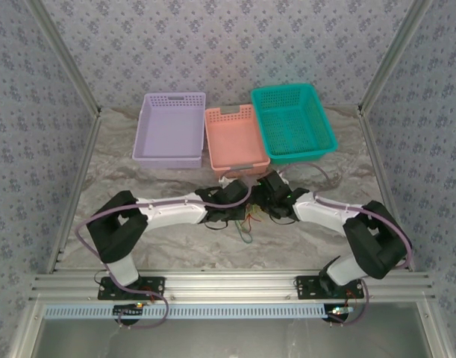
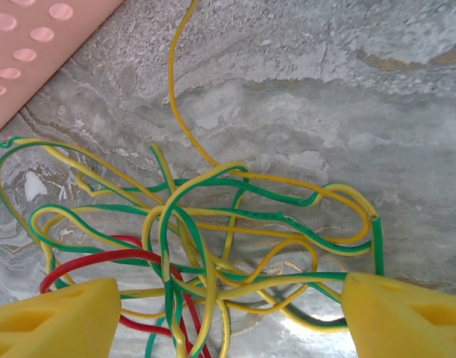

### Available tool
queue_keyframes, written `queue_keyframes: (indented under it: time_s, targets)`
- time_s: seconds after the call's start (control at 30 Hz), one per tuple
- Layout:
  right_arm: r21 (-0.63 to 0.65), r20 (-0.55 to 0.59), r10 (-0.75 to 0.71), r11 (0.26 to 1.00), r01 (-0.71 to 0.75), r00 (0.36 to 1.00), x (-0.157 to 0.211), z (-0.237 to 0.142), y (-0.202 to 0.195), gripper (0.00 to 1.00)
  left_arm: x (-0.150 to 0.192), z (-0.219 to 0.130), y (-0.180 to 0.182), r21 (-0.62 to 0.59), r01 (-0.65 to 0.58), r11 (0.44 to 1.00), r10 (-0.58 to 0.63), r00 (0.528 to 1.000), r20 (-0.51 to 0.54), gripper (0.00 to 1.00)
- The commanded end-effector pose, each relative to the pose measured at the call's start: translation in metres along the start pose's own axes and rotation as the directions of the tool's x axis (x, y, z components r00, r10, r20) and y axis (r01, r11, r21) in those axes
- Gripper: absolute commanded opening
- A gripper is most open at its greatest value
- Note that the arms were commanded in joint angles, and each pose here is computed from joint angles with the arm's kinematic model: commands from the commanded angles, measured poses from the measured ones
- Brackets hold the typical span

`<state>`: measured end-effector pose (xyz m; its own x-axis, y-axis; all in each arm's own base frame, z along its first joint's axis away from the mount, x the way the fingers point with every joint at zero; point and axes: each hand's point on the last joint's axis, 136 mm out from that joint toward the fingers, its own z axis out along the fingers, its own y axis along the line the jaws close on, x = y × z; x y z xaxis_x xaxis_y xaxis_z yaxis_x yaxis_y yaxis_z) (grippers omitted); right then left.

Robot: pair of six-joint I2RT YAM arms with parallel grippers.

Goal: Untangle the cables

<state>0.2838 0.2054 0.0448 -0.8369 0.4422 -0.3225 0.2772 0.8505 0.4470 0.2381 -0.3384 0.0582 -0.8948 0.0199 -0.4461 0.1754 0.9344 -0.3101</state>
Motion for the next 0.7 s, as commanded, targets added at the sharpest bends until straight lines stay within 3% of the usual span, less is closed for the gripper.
queue_keyframes:
  time_s: [0.0,0.27,0.33,0.47,0.67]
  targets:
    - [0.017,-0.053,0.030,0.999,-0.029,0.998,0.014,0.011,0.000,0.79,-0.004,-0.015,-0.013,0.102,-0.016,0.995,0.013,0.999,0.030,0.00]
    - [0.040,-0.053,0.061,0.997,-0.059,0.997,0.024,0.031,0.006,0.58,-0.009,-0.041,-0.018,0.199,-0.014,0.980,-0.001,0.997,0.075,0.00]
    - [0.056,-0.030,0.075,0.996,-0.074,0.997,0.023,0.034,0.003,0.42,-0.011,-0.050,-0.019,0.224,-0.012,0.974,-0.008,0.996,0.088,0.00]
    - [0.108,0.040,0.104,0.988,-0.108,0.994,0.013,0.034,-0.015,0.00,-0.022,-0.082,-0.021,0.280,-0.007,0.960,-0.030,0.991,0.127,0.00]
    - [0.193,0.113,0.130,0.970,-0.150,0.985,-0.010,0.017,-0.056,0.00,-0.041,-0.148,0.002,0.316,0.017,0.949,-0.088,0.974,0.211,0.00]
